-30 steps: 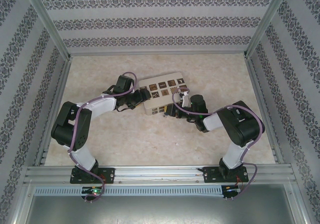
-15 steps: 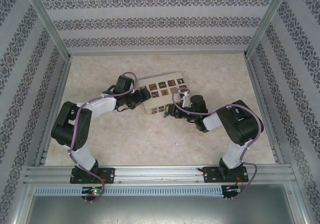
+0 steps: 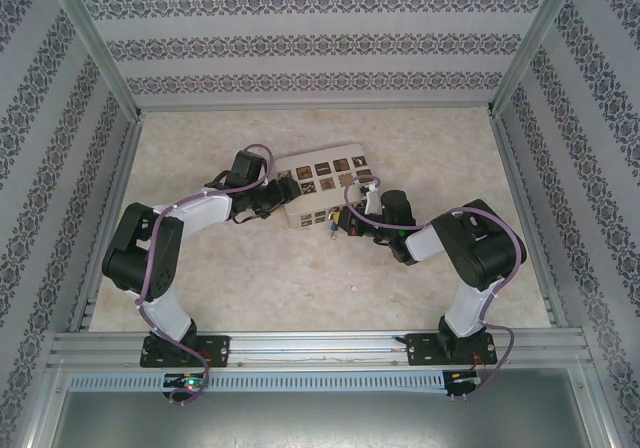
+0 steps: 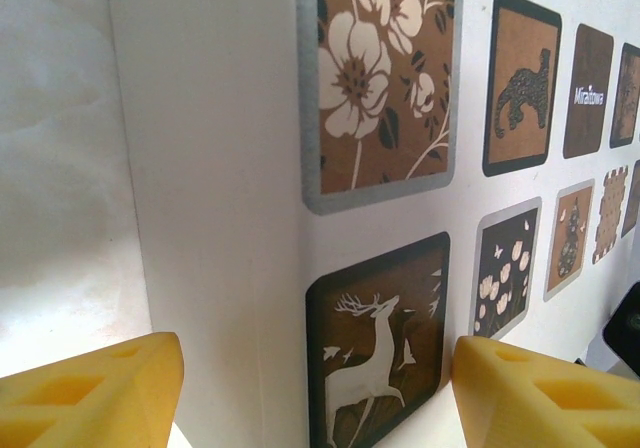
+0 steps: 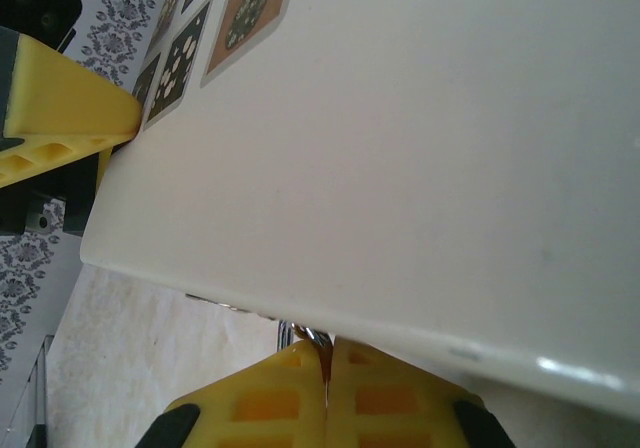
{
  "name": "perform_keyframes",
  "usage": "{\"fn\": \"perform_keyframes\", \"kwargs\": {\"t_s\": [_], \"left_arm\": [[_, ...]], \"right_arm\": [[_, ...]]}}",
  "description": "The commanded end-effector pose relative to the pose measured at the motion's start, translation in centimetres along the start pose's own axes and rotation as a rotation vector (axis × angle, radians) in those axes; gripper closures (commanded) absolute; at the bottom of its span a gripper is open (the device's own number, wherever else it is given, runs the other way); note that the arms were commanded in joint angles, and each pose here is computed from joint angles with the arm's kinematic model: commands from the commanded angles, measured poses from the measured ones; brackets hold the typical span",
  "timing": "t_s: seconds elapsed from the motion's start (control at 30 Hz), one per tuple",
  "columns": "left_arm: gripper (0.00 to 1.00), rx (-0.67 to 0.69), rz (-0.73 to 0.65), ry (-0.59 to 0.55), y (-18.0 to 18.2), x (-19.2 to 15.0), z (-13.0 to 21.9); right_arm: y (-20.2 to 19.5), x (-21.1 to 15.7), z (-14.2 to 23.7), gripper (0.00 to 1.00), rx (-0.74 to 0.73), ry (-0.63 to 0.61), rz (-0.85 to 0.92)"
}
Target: Unlock the padlock with the key
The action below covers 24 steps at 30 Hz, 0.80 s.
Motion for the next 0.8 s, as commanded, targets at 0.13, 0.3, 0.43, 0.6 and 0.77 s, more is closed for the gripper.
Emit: {"fn": "perform_keyframes", "kwargs": {"t_s": [0.13,0.3,0.43,0.6,0.77], "left_arm": [[0.29,0.05,0.023,0.038,2.1,-1.0,-0.7],[0.29,0.052,0.034,0.055,2.4,-1.7,-1.1],[0.29,0.053,0.041,0.061,2.6,-2.1,-1.3],[0.29,0.046,0.041,0.067,2.6,-2.5,-1.4],[0.29,0.04,0.046,0.073,2.6,-2.8,-1.6]], "right_arm": [[-0.6,1.2,0.5,1.0,-0.043,-0.091,-0.049],[-0.8,1.5,0.6,1.0,-0.031,-0.148,-0.107],[-1.1,1.7,0.6,1.0,-0.029,-0.195,-0.158],[-1.6,1.7,0.6,1.0,-0.039,-0.242,-0.212],[-1.8,1.9,0.4,1.0,-0.046,-0.289,-0.257]]}}
Point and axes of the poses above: each hand's point on the last joint's axis, 136 mm out from that joint toward the fingers, its own z axis back along the fingers, its own y axis along the line the jaws close on, x = y × z, the point moved 7 cm from there along z, back along the fingers, and after that the axes turned 7 degrees about z, right-handed, at the moved point
